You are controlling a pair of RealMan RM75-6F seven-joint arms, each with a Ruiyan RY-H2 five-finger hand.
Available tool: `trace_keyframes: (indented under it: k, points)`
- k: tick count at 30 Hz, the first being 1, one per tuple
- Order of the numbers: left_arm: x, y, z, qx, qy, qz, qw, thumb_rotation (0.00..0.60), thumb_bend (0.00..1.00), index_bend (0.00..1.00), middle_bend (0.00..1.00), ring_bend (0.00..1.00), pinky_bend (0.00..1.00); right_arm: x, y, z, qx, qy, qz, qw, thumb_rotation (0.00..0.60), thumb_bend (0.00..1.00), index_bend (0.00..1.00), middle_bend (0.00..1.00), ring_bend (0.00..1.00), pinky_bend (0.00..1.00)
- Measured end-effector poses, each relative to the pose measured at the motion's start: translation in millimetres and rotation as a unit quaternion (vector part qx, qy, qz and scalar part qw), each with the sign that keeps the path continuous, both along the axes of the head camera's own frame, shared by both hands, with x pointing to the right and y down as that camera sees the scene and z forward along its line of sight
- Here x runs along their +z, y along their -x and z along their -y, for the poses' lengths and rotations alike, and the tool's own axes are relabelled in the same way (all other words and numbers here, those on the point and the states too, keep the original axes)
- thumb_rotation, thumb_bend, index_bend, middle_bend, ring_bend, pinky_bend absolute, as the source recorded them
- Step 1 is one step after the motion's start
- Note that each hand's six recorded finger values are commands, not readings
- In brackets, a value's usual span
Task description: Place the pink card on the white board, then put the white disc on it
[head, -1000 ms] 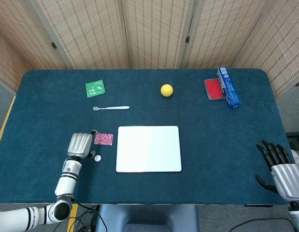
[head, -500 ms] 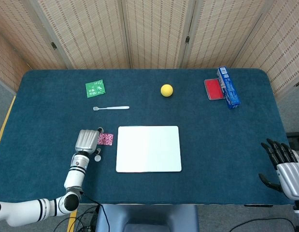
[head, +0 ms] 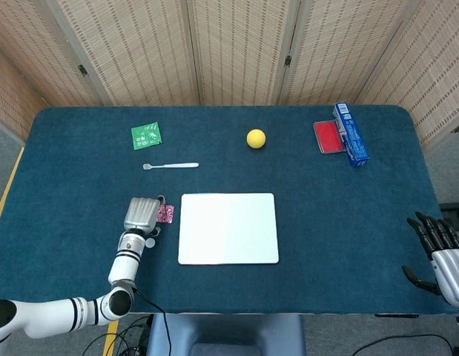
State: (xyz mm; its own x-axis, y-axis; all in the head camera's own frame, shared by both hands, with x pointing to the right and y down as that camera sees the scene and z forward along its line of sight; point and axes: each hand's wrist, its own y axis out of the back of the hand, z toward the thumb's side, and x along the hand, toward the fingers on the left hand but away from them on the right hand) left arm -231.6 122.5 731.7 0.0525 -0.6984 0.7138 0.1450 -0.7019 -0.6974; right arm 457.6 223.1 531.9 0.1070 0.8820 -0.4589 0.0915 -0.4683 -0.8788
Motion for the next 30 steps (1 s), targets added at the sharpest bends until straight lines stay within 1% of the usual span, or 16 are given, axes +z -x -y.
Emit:
trace_keyframes:
  k: [5, 12, 30]
  points:
    - [0.6, -1.9, 3.3, -0.002, 0.008, 0.003, 1.0000, 0.600, 0.25, 0.33, 1.00, 1.00, 1.00, -0.2, -1.5, 1.1, 0.002, 0.000, 0.001, 1.0000, 0.600, 0.20, 0.00, 0.00, 0.00, 0.00]
    - [7.0, -0.1, 5.6, -0.009, 0.033, 0.014, 0.9993, 0.600, 0.25, 0.32, 1.00, 1.00, 1.00, 1.4, -3.1, 2.5, 0.005, 0.003, -0.001, 1.0000, 0.600, 0.19, 0.00, 0.00, 0.00, 0.00]
    - [13.9, -4.9, 17.1, -0.008, 0.059, 0.025, 0.9979, 0.600, 0.25, 0.32, 1.00, 1.00, 1.00, 3.0, -7.6, 7.1, 0.016, 0.006, -0.002, 0.9999, 0.600, 0.20, 0.00, 0.00, 0.00, 0.00]
